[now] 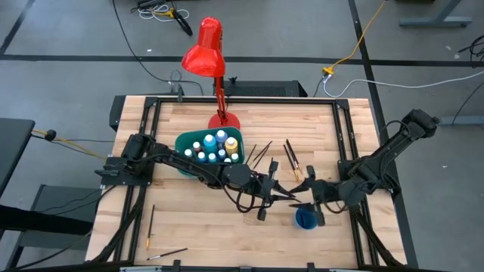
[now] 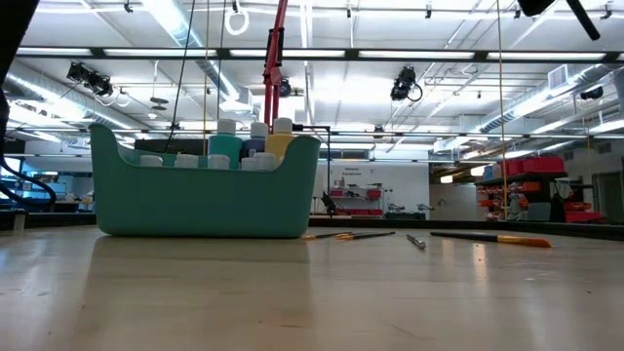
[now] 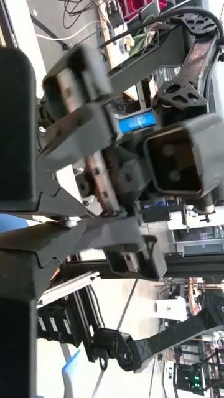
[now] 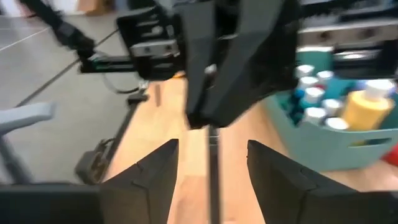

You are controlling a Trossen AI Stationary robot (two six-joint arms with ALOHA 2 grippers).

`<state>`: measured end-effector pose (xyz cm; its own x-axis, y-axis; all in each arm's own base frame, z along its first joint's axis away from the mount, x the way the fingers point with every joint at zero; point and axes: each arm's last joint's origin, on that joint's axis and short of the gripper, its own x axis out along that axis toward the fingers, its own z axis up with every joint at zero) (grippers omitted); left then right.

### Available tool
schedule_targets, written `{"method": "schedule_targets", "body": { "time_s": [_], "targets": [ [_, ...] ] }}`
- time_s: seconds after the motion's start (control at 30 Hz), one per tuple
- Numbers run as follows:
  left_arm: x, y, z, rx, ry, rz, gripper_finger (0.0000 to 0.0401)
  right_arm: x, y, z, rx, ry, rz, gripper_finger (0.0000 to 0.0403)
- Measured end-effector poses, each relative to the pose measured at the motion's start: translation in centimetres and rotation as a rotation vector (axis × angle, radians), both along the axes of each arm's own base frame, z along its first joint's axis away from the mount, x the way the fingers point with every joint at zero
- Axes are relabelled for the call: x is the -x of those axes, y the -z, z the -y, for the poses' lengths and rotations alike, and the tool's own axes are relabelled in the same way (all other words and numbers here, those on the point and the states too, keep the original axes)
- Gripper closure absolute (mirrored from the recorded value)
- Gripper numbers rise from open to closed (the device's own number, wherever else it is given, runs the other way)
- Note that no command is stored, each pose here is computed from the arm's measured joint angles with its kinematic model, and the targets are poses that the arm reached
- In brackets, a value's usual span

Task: Pick & Place Paint Supplies
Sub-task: Put the silver paint brush into the blue cup

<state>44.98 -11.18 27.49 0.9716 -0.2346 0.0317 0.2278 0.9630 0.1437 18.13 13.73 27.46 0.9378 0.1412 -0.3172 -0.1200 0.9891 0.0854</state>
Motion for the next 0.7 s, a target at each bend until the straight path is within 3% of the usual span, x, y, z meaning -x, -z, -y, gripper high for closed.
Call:
{"method": "schedule_targets", "body": {
  "time_s": [0.2,0.33,0.63,0.7],
  "targets": [
    [0.0,0.0,0.0,-0.001,0.0,-0.001,0.039,-1.2,0.4,0.3,-0.055,0.019,-0.019,0.0241],
    [0.0,0.1,0.0,0.001,0.003,-0.008,0.0389,-1.0,-0.2,0.4,-0.08,-0.061,-0.004,0.0278],
    [0.0,0.0,0.0,-0.009,0.002,0.0,0.039,-1.3,0.1,1.2,-0.081,-0.104,-0.049,0.038],
    [0.0,0.0,0.0,-0.008,0.004,0.0,0.039,-1.4,0.1,1.3,-0.078,-0.107,-0.049,0.0385]
  ]
}}
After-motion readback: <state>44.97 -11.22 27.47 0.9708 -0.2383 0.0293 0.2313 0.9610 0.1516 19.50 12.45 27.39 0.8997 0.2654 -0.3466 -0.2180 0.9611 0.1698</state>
